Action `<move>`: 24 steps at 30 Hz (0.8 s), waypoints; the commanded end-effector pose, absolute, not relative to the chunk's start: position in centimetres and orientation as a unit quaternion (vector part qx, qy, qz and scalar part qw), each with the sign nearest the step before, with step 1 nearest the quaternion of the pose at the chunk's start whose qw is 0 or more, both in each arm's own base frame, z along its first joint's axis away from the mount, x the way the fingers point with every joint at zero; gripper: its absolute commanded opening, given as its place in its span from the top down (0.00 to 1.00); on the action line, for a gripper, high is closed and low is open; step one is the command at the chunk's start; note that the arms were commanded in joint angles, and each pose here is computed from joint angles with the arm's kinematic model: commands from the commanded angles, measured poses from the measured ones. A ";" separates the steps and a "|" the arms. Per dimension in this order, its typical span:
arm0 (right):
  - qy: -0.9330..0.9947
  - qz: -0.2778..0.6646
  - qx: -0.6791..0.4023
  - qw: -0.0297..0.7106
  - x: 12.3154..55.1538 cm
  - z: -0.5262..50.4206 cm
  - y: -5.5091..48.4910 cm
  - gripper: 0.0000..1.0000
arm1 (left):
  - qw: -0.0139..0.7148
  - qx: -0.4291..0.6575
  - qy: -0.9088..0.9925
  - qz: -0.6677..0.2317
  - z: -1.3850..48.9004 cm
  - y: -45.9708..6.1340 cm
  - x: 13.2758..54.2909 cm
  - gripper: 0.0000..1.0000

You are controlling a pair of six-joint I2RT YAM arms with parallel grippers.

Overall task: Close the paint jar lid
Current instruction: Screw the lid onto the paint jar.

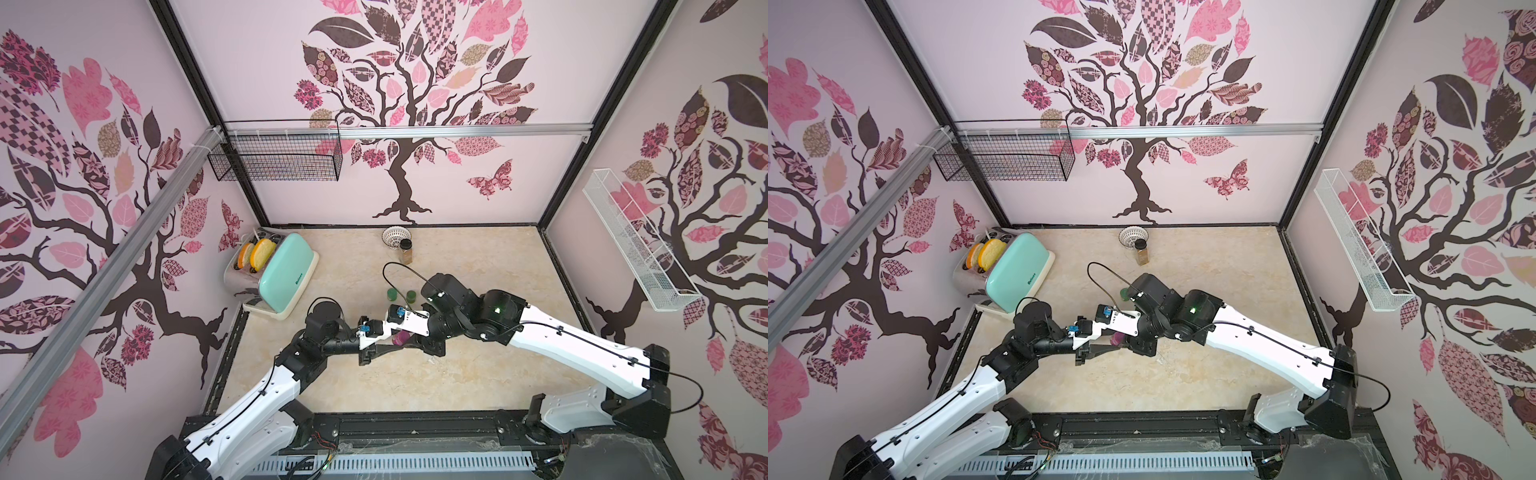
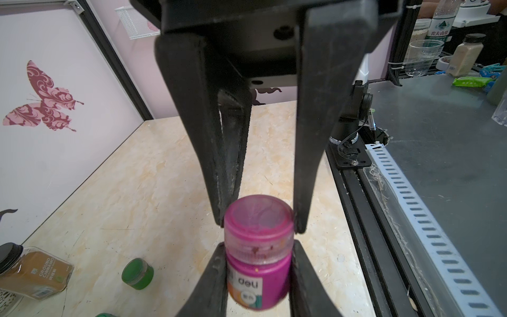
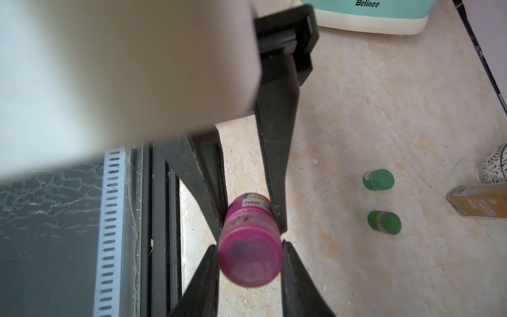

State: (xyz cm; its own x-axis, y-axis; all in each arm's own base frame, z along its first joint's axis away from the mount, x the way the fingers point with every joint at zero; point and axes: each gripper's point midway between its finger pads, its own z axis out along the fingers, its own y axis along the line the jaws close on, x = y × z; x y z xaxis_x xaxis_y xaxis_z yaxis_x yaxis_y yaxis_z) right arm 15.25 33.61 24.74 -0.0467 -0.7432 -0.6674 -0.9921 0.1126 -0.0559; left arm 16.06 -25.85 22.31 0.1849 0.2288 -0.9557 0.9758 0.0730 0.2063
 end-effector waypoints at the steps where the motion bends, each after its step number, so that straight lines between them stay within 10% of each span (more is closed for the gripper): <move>1: 0.713 0.230 -0.593 0.295 15.9 26.0 34.2 0.80 | 0.525 0.580 0.506 -0.362 23.4 -26.0 16.0 0.74; 10: 0.878 0.257 -0.309 0.259 18.2 25.8 35.3 0.99 | 0.535 0.578 0.509 -0.348 23.5 -25.9 16.3 0.74; 24: 0.935 0.348 0.021 0.070 16.3 24.8 39.5 0.89 | 0.535 0.578 0.507 -0.350 23.6 -25.9 16.2 0.74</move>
